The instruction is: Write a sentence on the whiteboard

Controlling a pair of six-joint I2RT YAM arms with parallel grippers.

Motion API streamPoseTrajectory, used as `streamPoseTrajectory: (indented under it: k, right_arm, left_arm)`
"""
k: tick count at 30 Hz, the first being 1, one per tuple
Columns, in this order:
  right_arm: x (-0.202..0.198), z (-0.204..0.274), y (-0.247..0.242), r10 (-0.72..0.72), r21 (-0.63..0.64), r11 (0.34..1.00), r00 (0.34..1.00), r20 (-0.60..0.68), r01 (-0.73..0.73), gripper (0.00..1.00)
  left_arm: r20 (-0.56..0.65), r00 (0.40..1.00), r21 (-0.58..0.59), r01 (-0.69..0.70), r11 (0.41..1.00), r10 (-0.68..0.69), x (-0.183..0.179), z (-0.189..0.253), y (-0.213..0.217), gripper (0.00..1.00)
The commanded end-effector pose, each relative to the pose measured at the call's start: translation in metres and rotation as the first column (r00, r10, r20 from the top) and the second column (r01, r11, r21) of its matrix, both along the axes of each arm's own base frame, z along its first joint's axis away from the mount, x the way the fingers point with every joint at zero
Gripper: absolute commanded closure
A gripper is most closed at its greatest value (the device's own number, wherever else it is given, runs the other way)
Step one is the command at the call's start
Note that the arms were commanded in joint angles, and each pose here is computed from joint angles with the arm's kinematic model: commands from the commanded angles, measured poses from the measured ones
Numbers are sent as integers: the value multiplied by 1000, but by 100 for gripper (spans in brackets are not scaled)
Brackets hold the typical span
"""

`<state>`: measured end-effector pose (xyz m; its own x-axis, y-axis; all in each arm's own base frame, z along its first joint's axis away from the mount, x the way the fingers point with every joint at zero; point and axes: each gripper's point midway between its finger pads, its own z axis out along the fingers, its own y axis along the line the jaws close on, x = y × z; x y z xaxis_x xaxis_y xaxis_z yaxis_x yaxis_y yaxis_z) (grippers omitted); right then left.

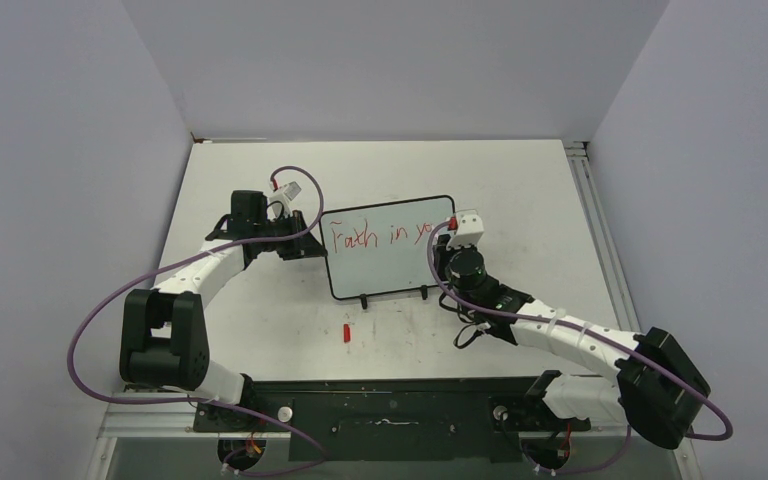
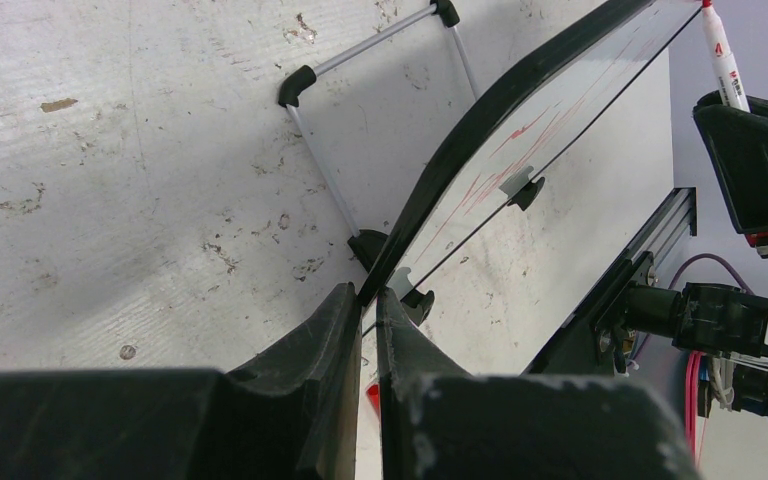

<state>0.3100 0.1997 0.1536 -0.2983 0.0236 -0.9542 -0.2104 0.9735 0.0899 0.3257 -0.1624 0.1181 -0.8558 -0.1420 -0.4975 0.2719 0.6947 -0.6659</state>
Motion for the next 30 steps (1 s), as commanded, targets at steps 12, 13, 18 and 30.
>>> streamPoseTrajectory:
  k: [12,13,18,30]
  right_arm:
    - [3,39,-9,-28,30,999,997,76,26,95]
    - [3,39,-10,-30,24,999,997,75,29,95]
    - [7,34,-7,-19,14,1000,998,65,18,95]
    - [15,25,-1,-6,10,1000,999,54,6,95]
  left_arm:
    - [76,997,1,11,1000,-11,8,23,-2,95]
    - [76,997,3,8,1000,-8,8,23,-1,95]
    - [77,997,6,10,1000,-10,7,23,-1,95]
    - [75,997,7,10,1000,-10,7,22,-1,95]
